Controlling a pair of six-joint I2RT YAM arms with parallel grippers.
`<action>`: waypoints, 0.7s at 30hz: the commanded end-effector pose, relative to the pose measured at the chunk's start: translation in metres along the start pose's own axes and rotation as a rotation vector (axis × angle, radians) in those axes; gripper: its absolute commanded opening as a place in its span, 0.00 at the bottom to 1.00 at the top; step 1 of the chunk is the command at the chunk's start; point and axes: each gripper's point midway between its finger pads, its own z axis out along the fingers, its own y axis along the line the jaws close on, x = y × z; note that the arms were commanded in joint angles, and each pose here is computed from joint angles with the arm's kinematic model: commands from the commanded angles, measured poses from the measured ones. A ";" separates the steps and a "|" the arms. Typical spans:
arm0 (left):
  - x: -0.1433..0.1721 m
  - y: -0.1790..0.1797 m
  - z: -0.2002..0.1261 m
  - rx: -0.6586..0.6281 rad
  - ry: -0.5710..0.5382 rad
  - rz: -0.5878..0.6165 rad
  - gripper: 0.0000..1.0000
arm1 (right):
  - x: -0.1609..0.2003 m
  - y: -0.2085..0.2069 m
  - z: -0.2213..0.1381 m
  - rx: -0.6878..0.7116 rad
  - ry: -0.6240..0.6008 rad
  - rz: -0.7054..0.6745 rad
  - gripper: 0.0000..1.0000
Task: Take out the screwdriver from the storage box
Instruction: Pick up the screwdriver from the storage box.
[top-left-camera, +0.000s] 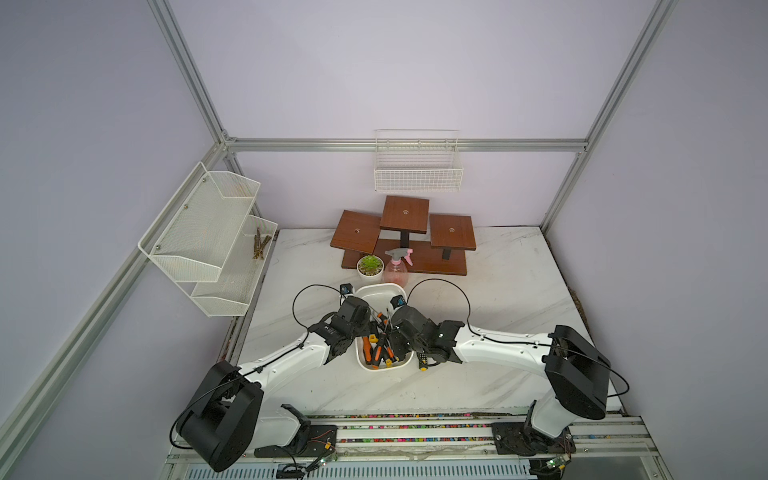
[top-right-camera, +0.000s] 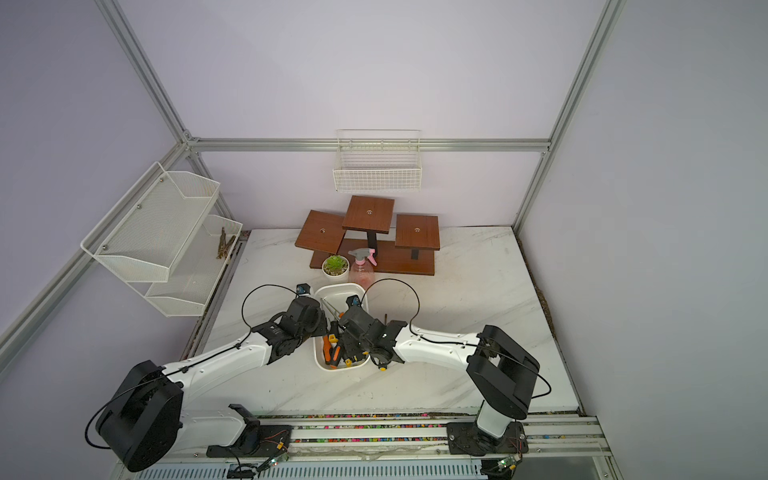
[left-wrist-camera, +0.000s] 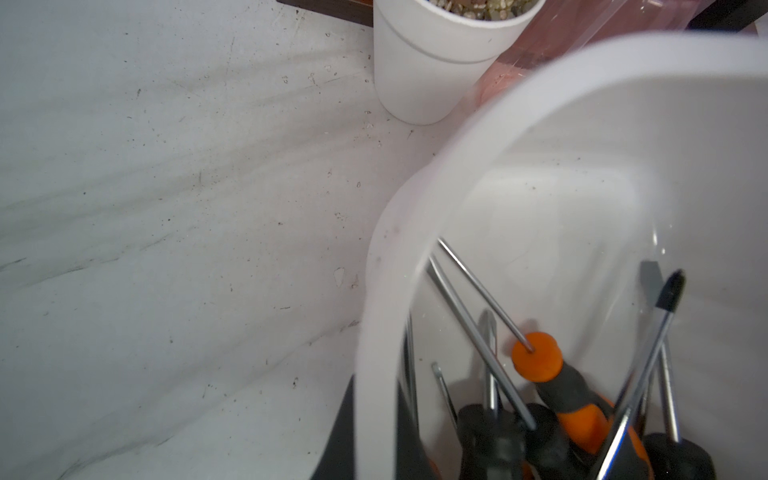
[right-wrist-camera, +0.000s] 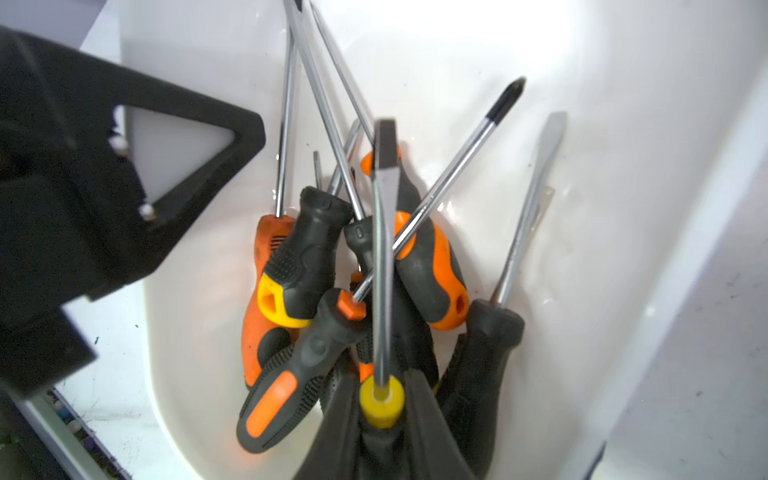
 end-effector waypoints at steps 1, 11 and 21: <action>-0.019 -0.004 -0.003 -0.002 -0.066 -0.029 0.00 | -0.015 0.007 -0.013 -0.048 -0.061 0.009 0.00; -0.021 -0.004 -0.006 -0.005 -0.073 -0.033 0.00 | -0.026 0.016 -0.034 -0.126 -0.117 0.035 0.00; -0.022 -0.005 -0.006 0.001 -0.075 -0.028 0.00 | -0.033 0.012 -0.069 -0.147 -0.143 0.055 0.00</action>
